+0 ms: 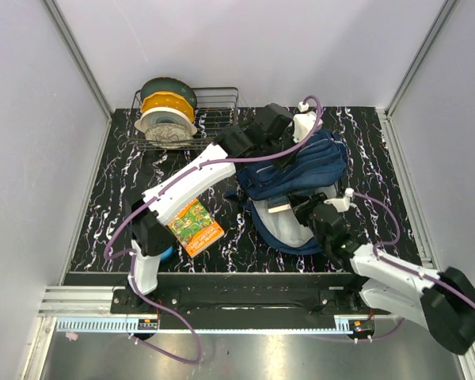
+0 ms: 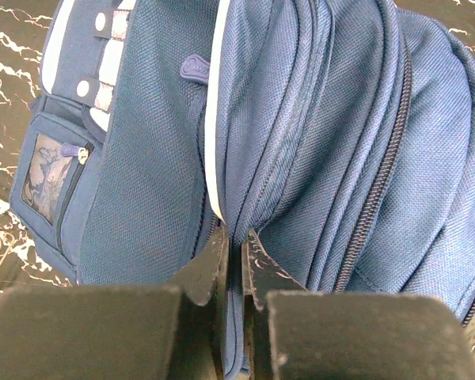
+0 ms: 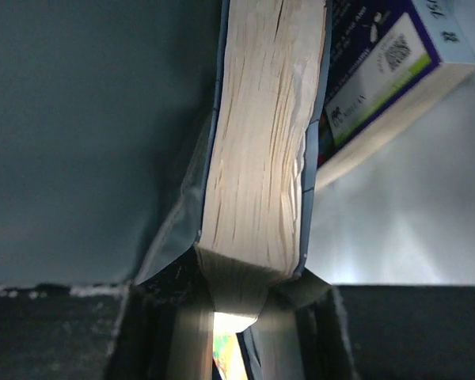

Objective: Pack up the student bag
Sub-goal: Place the book in the student bag.

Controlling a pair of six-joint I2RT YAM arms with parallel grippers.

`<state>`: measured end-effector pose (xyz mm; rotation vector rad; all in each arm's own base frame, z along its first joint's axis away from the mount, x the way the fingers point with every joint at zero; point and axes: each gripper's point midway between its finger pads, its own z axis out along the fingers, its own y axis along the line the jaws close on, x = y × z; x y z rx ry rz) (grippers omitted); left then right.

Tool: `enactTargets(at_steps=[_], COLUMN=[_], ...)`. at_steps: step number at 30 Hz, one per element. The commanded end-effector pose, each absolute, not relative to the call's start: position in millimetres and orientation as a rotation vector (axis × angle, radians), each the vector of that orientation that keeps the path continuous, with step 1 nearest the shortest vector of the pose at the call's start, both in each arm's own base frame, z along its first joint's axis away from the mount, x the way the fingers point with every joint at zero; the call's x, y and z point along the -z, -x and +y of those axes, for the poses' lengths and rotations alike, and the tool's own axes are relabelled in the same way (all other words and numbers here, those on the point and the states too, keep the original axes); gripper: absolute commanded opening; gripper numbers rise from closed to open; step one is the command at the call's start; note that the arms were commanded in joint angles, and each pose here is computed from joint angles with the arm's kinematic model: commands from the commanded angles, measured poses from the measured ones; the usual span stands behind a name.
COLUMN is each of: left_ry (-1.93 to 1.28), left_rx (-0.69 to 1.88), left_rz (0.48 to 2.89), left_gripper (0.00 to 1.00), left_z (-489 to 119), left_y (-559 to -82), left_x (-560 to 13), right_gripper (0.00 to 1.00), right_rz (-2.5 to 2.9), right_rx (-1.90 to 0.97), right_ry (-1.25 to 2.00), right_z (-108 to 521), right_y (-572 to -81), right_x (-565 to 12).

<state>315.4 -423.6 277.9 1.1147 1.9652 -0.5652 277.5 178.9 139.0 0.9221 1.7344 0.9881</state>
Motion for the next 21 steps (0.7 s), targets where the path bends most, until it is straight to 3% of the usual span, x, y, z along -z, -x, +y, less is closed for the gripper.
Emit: enactTargets(at_steps=[1,5,7,14,21], left_ry=[-0.950,-0.938,-0.935,-0.921,-0.913], left_rx=[0.710,0.714,0.719,0.732,0.747], left_rz=[1.611,1.602,1.604,1.605,1.618], left_gripper=[0.00,0.00,0.00,0.00,0.00], left_z=[-425.7,-422.9,-421.6,-419.1,-415.8], left_y=[-309.5,-309.8,-309.5,-311.6,-314.7], left_x=[-408.9,-413.2,-412.4,-414.2,-409.3], right_gripper=[0.00,0.02,0.12,0.20,0.39], right_rz=[1.447,1.395,1.404,1.391,1.441], right_rx=[-1.120,-1.096,-1.108,-1.125,-1.066], right_ry=[-1.036,-1.147,-1.164,-1.224,-1.280], right_z=[181.3,177.7,180.4,178.9,173.6], right_y=[-321.3,-341.5,-348.6,-363.7,-379.8], right_x=[-209.0,-181.2,-175.0,-145.7,-139.4])
